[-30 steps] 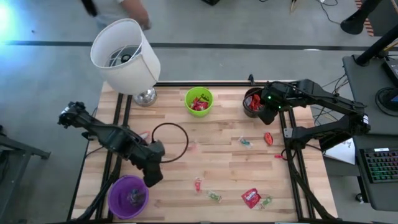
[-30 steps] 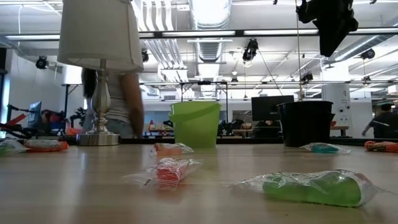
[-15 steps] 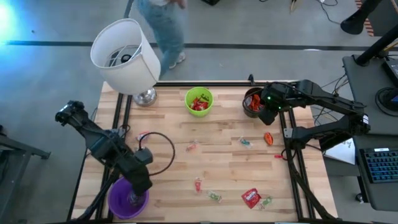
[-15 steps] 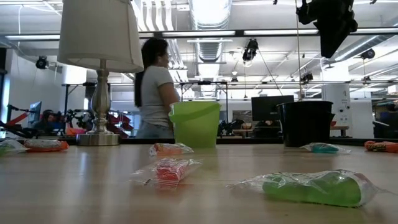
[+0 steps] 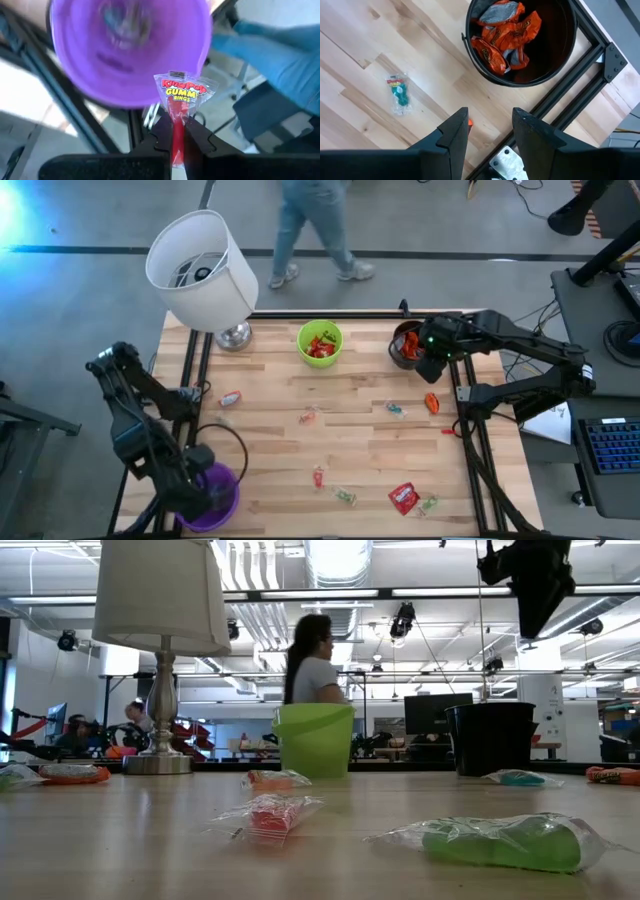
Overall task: Sort candy
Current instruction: Put the red gummy candy into the violet bucket, then put the blue gummy candy into the violet bucket
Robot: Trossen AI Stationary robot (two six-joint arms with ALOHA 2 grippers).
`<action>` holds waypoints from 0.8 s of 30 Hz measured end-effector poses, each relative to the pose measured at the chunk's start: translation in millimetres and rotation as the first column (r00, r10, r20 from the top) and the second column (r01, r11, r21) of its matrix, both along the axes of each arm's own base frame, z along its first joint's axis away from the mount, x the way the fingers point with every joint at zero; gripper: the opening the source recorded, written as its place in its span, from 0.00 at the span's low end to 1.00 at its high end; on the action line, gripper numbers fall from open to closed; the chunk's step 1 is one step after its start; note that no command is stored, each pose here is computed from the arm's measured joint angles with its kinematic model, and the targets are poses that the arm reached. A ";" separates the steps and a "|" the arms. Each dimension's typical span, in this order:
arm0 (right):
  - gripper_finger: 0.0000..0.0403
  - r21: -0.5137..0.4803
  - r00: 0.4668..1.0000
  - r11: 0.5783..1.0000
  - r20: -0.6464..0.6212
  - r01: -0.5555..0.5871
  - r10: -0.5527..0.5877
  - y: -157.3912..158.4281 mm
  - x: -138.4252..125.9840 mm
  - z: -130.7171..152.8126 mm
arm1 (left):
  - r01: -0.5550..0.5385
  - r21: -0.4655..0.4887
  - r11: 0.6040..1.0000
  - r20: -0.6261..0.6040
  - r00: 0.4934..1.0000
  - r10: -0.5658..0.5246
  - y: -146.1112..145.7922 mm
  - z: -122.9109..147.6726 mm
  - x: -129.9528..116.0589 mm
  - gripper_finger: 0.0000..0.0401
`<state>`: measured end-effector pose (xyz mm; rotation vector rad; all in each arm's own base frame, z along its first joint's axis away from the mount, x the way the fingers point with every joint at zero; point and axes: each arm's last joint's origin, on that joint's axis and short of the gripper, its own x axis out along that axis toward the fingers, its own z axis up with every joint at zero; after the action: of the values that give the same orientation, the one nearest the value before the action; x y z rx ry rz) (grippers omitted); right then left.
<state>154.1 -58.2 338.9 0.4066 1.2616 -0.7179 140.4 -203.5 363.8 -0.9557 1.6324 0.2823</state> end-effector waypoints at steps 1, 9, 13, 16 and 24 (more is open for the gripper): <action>0.36 0.002 1.000 1.000 -0.005 0.000 0.000 0.0 0.0 -1.5 | 0.009 -0.011 1.000 -0.023 1.000 -0.009 -2.1 -0.5 -1.7 0.00; 0.36 0.016 0.999 1.000 -0.047 -0.001 0.001 0.1 -0.2 -13.5 | 0.024 -0.027 0.999 -0.077 0.997 -0.026 -8.1 -2.7 -5.8 0.05; 0.36 0.021 0.998 1.000 -0.068 -0.008 0.009 0.2 -0.6 -18.5 | -0.007 -0.020 1.000 -0.079 0.997 0.005 -7.2 -2.9 -4.0 0.13; 0.36 0.027 0.996 1.000 -0.086 -0.017 0.019 0.3 -1.0 -23.0 | -0.023 -0.015 1.000 -0.081 0.997 0.021 -7.1 -2.9 -3.7 0.19; 0.36 0.039 0.990 0.998 -0.130 -0.046 0.051 0.6 -1.8 -34.9 | -0.106 0.156 0.982 0.080 0.992 0.094 1.3 -6.1 -1.1 0.29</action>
<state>152.3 -57.6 304.0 0.3615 1.4052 -0.6897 139.2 -202.2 357.7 -0.9163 1.4743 0.4362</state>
